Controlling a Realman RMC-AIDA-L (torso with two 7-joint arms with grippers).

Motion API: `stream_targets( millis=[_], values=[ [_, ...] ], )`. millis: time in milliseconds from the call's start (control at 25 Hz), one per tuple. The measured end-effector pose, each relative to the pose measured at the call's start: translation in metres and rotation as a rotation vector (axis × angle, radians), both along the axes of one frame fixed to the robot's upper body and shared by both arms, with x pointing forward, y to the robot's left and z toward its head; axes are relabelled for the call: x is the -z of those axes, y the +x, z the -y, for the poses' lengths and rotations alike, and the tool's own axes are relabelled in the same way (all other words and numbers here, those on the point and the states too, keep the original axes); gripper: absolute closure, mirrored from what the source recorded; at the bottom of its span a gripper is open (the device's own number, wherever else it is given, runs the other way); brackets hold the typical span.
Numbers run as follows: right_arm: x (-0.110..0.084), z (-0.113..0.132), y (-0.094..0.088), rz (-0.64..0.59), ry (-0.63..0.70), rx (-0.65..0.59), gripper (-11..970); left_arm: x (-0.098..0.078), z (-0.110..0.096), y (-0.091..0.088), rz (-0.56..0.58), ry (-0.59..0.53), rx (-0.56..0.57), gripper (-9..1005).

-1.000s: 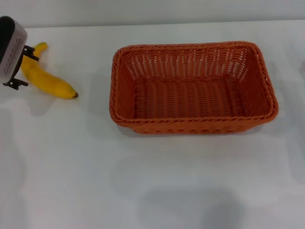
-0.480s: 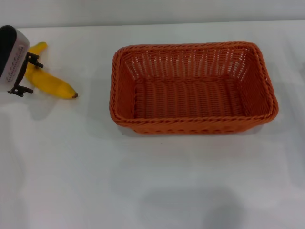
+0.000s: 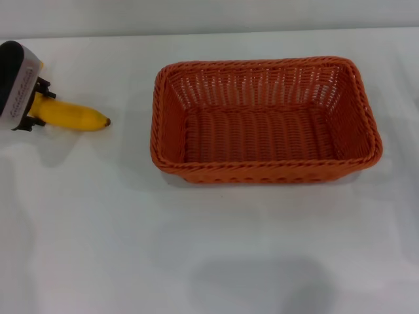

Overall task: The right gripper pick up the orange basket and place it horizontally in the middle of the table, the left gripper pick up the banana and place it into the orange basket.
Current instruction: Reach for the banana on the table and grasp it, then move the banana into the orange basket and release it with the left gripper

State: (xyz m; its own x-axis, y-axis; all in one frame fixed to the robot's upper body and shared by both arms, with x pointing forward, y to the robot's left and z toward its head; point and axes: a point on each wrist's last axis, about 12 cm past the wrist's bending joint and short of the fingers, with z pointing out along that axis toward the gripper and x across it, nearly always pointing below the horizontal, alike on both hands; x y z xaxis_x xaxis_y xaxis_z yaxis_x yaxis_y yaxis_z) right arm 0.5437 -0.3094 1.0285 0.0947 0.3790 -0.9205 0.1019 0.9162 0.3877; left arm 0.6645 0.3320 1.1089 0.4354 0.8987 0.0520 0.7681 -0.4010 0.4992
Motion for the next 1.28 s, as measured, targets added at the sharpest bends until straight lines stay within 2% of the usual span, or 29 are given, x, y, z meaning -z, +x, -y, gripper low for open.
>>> stream_targets(
  millis=[280, 520, 800, 1000, 1280],
  values=[
    [0.001, 0.0, -0.006, 0.013, 0.006, 0.006, 102, 0.003, 0.004, 0.001, 0.016, 0.001, 0.0, 431],
    [0.002, 0.002, -0.009, 0.019, 0.005, 0.013, 102, 0.004, 0.008, 0.002, 0.021, -0.009, -0.024, 465],
    [0.002, 0.008, -0.013, 0.023, -0.002, 0.026, 102, -0.009, 0.021, 0.013, 0.051, -0.062, -0.077, 465],
    [0.002, 0.015, -0.015, 0.028, -0.014, 0.038, 102, -0.031, 0.035, 0.024, 0.111, -0.147, -0.143, 465],
    [-0.002, 0.013, -0.016, 0.067, -0.031, 0.008, 102, -0.082, 0.043, 0.038, 0.193, -0.446, -0.268, 466]
  ],
)
